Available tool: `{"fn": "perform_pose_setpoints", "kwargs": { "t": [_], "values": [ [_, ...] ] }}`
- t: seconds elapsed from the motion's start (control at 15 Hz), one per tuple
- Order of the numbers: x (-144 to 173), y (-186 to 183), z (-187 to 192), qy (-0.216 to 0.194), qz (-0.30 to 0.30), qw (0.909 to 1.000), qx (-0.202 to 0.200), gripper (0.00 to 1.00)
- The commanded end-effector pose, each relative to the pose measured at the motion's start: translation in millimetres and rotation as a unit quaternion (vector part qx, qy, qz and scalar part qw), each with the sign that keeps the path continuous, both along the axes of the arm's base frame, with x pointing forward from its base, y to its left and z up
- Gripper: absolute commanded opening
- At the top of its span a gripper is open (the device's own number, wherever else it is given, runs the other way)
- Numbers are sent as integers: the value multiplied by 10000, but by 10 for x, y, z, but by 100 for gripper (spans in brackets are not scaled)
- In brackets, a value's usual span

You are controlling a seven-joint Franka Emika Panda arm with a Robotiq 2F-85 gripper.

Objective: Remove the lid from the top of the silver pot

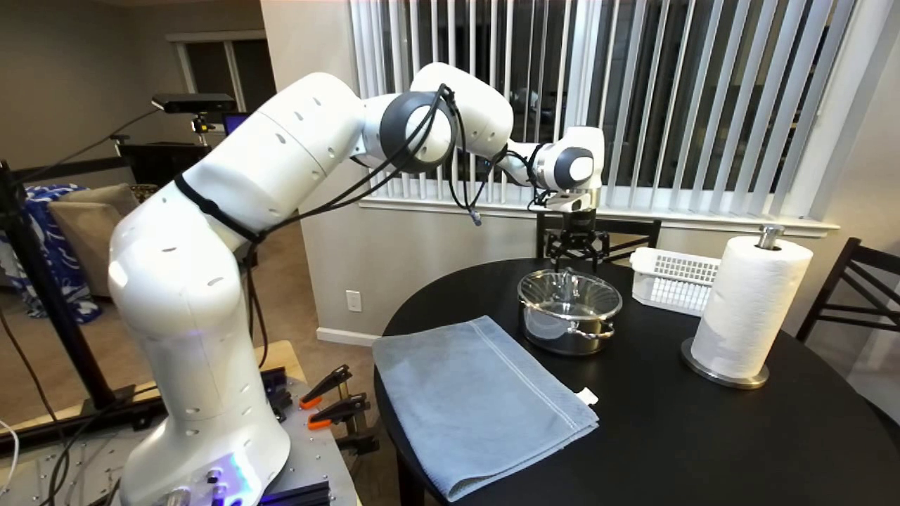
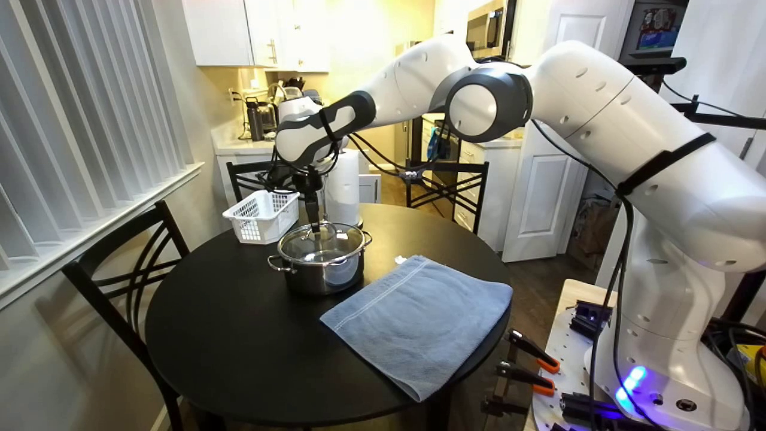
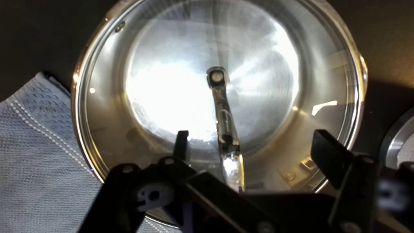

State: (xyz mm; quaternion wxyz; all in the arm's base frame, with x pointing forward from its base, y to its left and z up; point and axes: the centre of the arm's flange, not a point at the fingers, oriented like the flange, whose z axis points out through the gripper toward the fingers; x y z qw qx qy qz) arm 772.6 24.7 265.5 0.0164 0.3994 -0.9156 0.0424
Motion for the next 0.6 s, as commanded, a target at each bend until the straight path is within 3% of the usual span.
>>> {"fn": "perform_pose_setpoints", "kwargs": {
  "t": [0.0,0.53],
  "values": [
    [-178,-21,101,74,111,9998,147,67],
    [-214,-8,182,59,77,9999,135,15]
  ]
}}
